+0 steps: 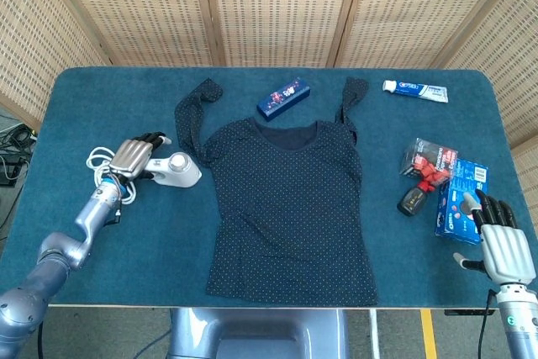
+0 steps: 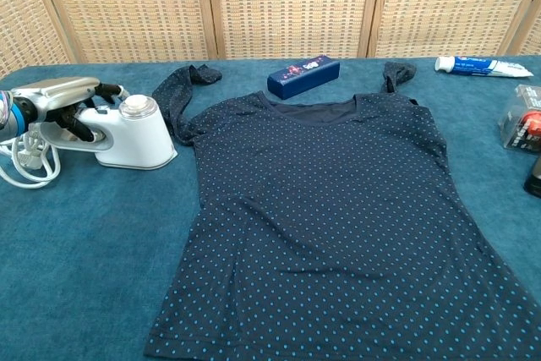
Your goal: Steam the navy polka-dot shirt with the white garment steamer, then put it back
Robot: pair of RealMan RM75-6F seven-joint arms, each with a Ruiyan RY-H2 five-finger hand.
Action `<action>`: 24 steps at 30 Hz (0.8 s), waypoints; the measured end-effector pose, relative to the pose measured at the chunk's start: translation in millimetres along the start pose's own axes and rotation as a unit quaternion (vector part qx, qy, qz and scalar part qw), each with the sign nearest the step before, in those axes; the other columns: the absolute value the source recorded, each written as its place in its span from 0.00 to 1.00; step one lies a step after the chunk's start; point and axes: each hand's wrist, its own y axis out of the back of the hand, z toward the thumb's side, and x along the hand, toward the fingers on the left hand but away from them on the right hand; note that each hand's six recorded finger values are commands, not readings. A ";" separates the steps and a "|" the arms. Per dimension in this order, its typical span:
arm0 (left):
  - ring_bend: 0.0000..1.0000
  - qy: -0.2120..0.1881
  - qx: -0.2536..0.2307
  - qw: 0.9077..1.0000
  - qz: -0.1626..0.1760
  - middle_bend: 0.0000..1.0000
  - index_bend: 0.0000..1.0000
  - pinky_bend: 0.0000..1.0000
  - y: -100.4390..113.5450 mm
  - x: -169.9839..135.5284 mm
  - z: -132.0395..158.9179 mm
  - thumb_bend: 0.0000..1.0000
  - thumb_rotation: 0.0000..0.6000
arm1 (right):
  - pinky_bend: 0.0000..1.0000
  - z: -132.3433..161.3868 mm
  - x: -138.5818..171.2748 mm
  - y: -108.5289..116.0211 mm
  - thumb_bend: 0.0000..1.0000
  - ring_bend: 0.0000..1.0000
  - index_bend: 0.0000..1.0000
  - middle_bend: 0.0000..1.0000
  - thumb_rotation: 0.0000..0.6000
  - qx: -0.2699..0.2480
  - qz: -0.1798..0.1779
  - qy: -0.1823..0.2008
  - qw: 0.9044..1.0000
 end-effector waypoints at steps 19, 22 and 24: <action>0.00 -0.049 0.012 0.998 -0.039 0.00 0.00 0.00 22.9 -47.6 14.3 0.00 1.00 | 0.00 9.4 7.1 5.8 0.00 0.00 0.00 0.00 1.00 -0.005 -0.009 0.019 1.000; 0.00 -0.050 0.022 0.998 -0.039 0.00 0.00 0.00 26.3 -55.6 15.5 0.00 1.00 | 0.00 11.2 8.4 7.0 0.00 0.00 0.00 0.00 1.00 -0.006 -0.012 0.022 1.000; 0.00 -0.050 0.021 0.998 -0.037 0.00 0.00 0.00 29.2 -61.2 15.3 0.00 1.00 | 0.00 12.3 9.7 7.4 0.00 0.00 0.00 0.00 1.00 -0.007 -0.013 0.024 1.000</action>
